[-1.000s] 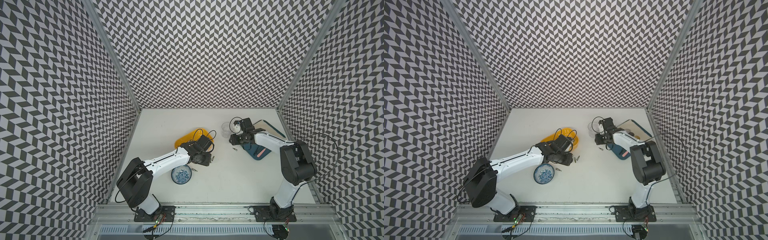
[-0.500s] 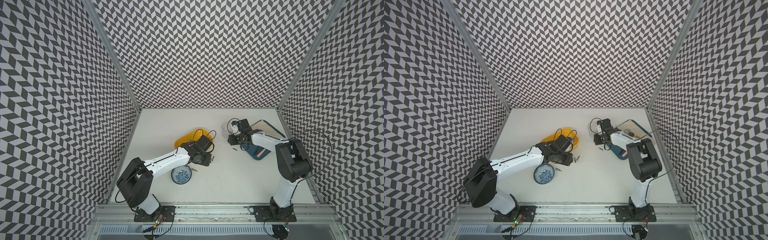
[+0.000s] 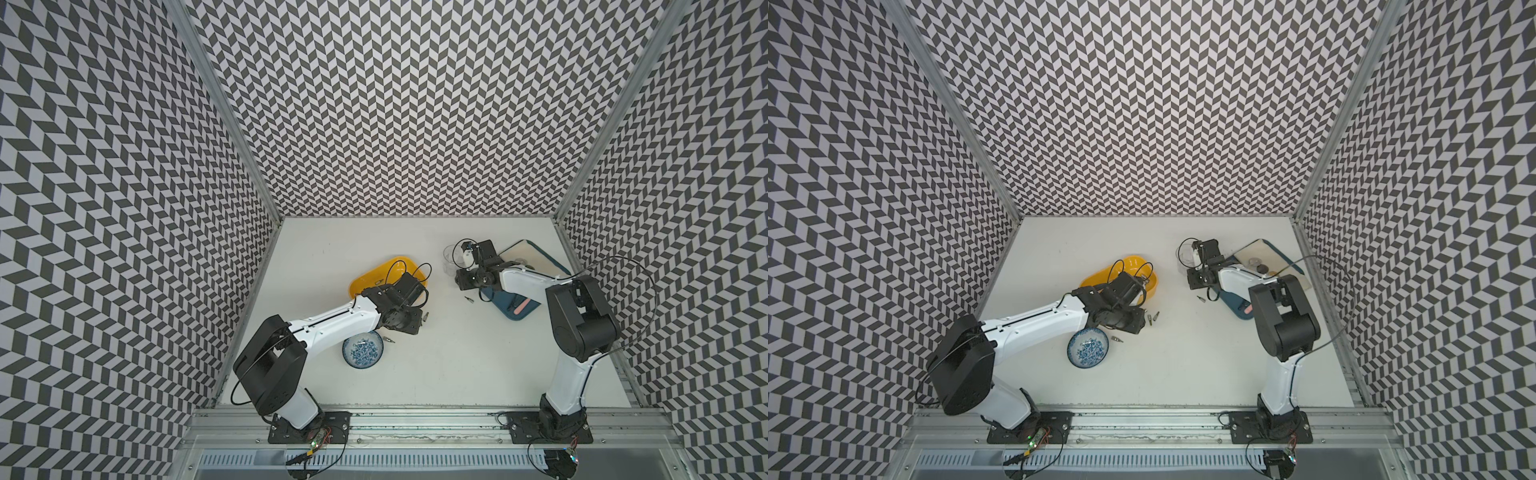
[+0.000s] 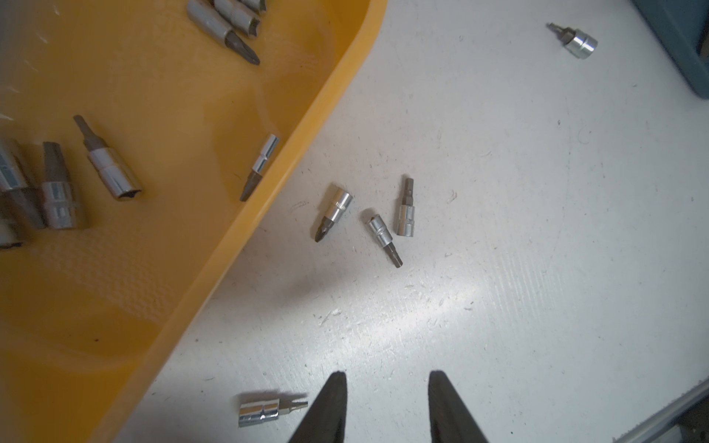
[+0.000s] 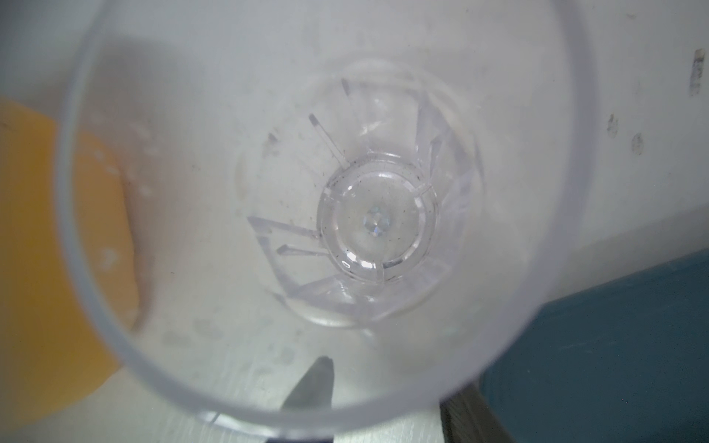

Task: Put the bit on the desktop into the storage box
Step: Adjust the screwdriver bit at the center of the board.

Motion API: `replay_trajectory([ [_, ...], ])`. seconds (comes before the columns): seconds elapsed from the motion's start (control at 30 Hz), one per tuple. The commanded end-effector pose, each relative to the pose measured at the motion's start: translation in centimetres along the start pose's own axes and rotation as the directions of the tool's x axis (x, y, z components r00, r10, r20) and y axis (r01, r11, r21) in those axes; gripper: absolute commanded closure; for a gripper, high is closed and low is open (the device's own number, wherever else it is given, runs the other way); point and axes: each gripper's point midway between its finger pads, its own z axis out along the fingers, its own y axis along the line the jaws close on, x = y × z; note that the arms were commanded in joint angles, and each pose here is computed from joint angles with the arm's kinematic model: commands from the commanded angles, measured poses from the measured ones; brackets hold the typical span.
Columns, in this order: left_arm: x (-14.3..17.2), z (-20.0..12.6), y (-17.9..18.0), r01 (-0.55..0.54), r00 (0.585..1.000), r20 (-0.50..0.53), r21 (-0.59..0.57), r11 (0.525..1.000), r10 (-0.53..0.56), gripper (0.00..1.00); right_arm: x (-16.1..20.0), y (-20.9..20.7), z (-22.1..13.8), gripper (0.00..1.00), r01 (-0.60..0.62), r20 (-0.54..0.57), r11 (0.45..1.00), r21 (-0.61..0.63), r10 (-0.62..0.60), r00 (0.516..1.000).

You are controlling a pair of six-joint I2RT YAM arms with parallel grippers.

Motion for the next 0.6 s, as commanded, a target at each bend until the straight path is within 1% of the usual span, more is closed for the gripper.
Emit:
replay_trajectory([
  [0.0,-0.3,-0.5,-0.2,0.001,1.0,0.028,0.007,1.0,-0.001,0.61,-0.6,-0.1,0.5,0.53,0.019,0.045,1.0,0.02,-0.02,0.999],
  [0.2,-0.3,-0.7,-0.2,0.003,0.999,0.032,0.008,1.0,-0.003,0.61,-0.6,-0.5,0.7,0.53,0.024,0.057,0.999,0.044,-0.026,0.998],
  [0.37,-0.2,-0.6,-0.2,0.003,1.0,0.029,0.007,1.0,-0.003,0.61,-0.2,-0.9,1.0,0.53,0.031,0.045,0.997,0.073,-0.035,0.998],
  [0.57,-0.2,-0.6,-0.2,0.004,1.0,0.031,0.008,1.0,-0.004,0.61,0.4,0.0,1.1,0.53,0.045,0.039,0.997,0.059,-0.047,0.998],
])
